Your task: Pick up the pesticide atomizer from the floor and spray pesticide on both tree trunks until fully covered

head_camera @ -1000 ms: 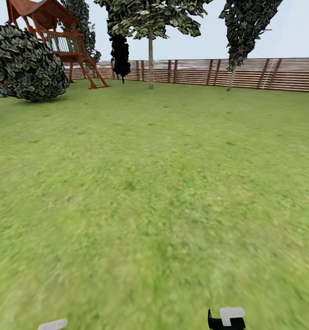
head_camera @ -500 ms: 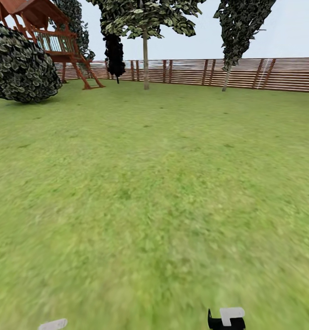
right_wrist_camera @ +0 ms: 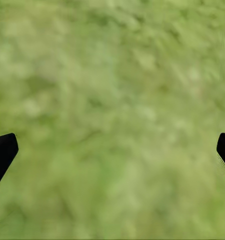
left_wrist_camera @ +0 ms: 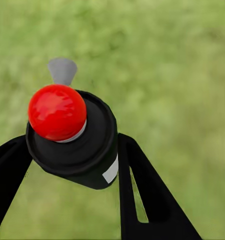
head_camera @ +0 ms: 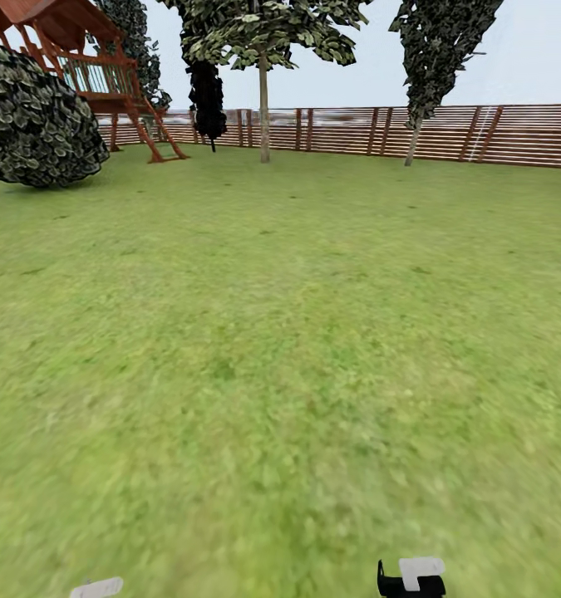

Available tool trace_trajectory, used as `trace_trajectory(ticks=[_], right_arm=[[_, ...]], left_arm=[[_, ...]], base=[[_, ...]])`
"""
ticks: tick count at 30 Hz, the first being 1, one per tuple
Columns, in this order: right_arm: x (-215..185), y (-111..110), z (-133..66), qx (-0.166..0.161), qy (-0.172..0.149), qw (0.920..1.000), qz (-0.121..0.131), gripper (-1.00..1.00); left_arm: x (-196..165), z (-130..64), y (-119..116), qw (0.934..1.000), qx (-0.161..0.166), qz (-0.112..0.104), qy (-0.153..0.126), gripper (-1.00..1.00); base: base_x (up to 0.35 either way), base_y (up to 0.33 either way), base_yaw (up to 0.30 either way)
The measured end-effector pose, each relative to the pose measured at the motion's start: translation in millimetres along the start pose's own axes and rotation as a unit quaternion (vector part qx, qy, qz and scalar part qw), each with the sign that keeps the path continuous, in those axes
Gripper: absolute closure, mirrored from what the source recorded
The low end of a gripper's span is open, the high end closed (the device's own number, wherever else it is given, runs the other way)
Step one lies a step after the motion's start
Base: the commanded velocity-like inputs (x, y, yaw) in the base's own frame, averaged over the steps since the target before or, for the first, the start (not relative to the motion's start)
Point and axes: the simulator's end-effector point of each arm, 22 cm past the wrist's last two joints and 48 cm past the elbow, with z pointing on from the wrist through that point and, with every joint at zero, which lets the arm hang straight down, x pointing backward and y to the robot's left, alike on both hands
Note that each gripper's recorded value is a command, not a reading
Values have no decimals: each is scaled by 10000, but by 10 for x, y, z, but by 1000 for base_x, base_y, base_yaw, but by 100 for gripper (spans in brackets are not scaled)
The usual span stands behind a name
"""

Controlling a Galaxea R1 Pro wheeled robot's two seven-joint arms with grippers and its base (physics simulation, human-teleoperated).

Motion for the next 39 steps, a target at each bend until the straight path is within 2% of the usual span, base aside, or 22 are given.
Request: trace_trajectory(ticks=[39], right_arm=[[0, -5, 0, 9, 0, 10000, 0, -100]], left_arm=[[-3, 1, 30, 10000, -17, 11, 1, 100]], base=[[338, 0, 0]])
